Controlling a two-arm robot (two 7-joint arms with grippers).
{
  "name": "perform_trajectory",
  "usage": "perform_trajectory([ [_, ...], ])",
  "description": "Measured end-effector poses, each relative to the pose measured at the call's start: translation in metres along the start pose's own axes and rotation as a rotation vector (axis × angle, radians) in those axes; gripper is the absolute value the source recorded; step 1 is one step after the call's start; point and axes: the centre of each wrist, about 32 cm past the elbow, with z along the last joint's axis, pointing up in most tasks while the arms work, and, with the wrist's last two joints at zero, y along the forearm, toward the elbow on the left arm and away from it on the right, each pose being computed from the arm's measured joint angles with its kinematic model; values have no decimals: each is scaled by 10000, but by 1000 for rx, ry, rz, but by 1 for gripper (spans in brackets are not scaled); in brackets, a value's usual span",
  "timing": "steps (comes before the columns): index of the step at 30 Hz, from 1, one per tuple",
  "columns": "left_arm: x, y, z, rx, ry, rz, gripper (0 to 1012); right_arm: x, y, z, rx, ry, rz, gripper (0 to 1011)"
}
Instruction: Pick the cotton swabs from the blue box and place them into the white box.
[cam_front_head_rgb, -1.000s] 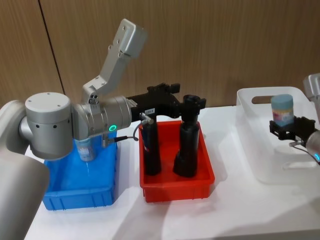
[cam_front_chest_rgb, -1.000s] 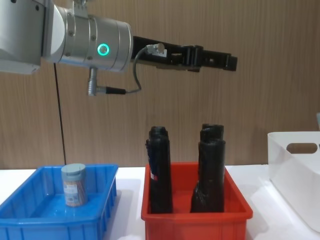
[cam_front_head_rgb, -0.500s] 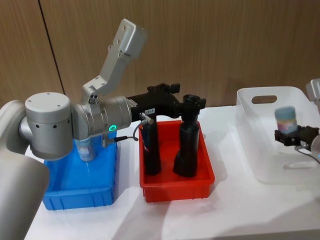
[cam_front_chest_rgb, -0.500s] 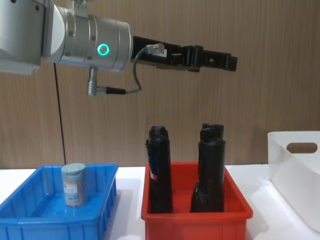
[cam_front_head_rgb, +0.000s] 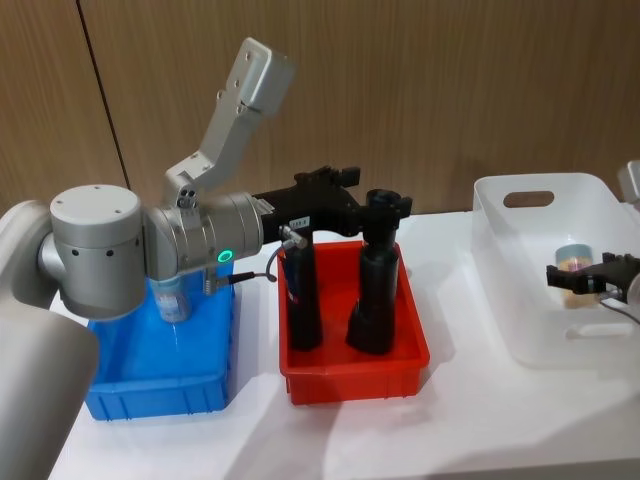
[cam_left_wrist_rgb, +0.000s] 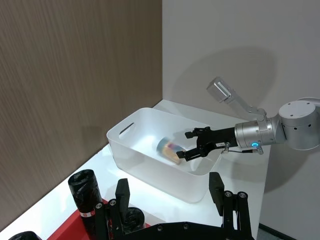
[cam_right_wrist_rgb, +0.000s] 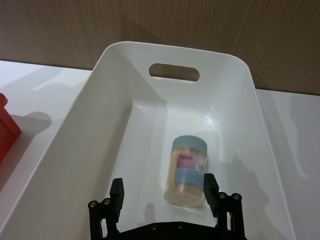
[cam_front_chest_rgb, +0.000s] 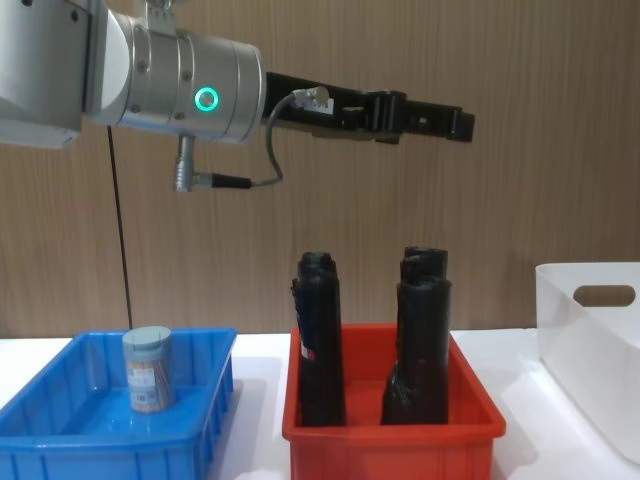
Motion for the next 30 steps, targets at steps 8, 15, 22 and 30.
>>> perform_trajectory([
  [8, 0, 0, 0, 0, 0, 0, 1004, 29, -16, -2, 12, 3, 0, 1001],
  [15, 0, 0, 0, 0, 0, 0, 1004, 39, -56, -2, 37, 4, -3, 1002],
  [22, 0, 0, 0, 0, 0, 0, 1004, 42, -91, -3, 55, 3, -6, 1001],
  [30, 0, 0, 0, 0, 0, 0, 1004, 43, -116, -1, 67, 1, -10, 1002],
])
